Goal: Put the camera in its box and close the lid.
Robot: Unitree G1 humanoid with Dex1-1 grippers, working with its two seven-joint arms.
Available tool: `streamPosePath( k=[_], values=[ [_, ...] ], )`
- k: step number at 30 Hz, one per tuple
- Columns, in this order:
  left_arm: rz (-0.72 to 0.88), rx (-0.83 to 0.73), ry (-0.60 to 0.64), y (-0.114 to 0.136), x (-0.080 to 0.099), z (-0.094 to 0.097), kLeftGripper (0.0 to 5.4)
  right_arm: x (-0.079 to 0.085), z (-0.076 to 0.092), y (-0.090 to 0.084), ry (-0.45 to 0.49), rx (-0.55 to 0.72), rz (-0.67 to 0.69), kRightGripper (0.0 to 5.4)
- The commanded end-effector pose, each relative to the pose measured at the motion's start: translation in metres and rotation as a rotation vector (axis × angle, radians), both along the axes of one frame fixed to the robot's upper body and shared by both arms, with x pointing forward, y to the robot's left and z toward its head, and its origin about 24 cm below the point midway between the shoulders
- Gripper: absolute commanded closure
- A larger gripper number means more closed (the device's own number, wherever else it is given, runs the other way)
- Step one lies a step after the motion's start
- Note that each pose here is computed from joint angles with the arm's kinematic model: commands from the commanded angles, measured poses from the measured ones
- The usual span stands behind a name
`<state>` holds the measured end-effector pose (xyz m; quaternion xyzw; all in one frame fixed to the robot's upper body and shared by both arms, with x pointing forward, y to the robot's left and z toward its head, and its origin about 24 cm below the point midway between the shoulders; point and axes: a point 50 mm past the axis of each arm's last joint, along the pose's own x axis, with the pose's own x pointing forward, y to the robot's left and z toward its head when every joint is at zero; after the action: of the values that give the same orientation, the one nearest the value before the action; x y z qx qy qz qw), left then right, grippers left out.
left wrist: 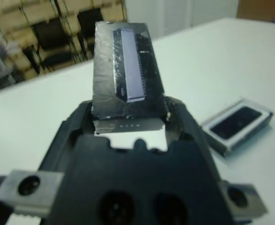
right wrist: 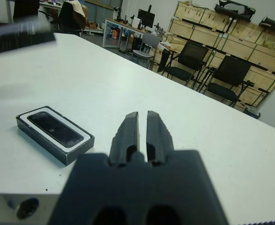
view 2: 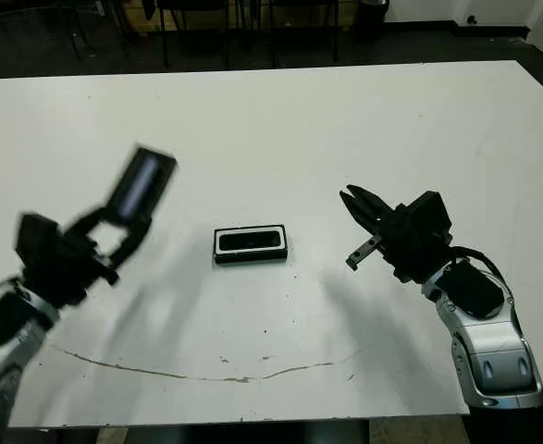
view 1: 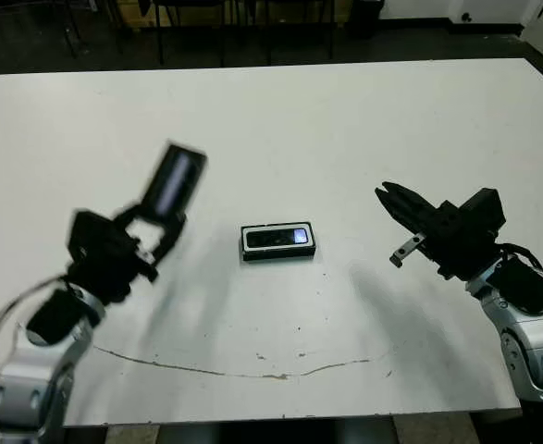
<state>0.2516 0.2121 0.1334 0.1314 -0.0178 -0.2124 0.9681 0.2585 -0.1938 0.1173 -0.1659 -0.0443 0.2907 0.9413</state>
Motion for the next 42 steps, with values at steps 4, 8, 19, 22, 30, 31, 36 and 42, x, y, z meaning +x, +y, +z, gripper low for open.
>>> streamPosePath(
  k=[4, 8, 19, 22, 30, 31, 36, 42],
  values=[
    [-0.350, 0.127, 0.123, 0.014, 0.037, 0.017, 2.87, 0.005, -0.002, -0.004, 0.015, 0.012, -0.006, 5.40],
    [-0.519, 0.158, 0.259, 0.011, 0.061, 0.013, 2.87, 0.006, -0.002, -0.004, 0.007, 0.016, -0.007, 5.40],
    [-0.804, 0.008, 0.439, -0.004, 0.092, -0.006, 2.87, 0.008, -0.003, -0.006, 0.002, 0.005, -0.013, 5.40],
    [-0.798, -0.062, 0.420, -0.005, 0.094, -0.010, 2.87, 0.008, -0.004, -0.007, 0.006, 0.008, -0.010, 5.40],
    [-0.844, -0.091, 0.414, -0.014, 0.094, -0.022, 2.87, 0.009, -0.006, -0.007, 0.017, 0.011, -0.010, 5.40],
    [-0.848, -0.076, 0.425, -0.015, 0.094, -0.024, 2.87, 0.009, -0.006, -0.006, 0.017, 0.011, -0.009, 5.40],
    [-0.875, -0.010, 0.479, -0.022, 0.094, -0.037, 2.87, 0.009, -0.007, -0.007, 0.022, 0.012, -0.008, 5.40],
    [-0.895, 0.063, 0.579, -0.027, 0.093, -0.050, 2.87, 0.008, -0.008, -0.008, 0.025, 0.011, -0.011, 5.40]
  ],
)
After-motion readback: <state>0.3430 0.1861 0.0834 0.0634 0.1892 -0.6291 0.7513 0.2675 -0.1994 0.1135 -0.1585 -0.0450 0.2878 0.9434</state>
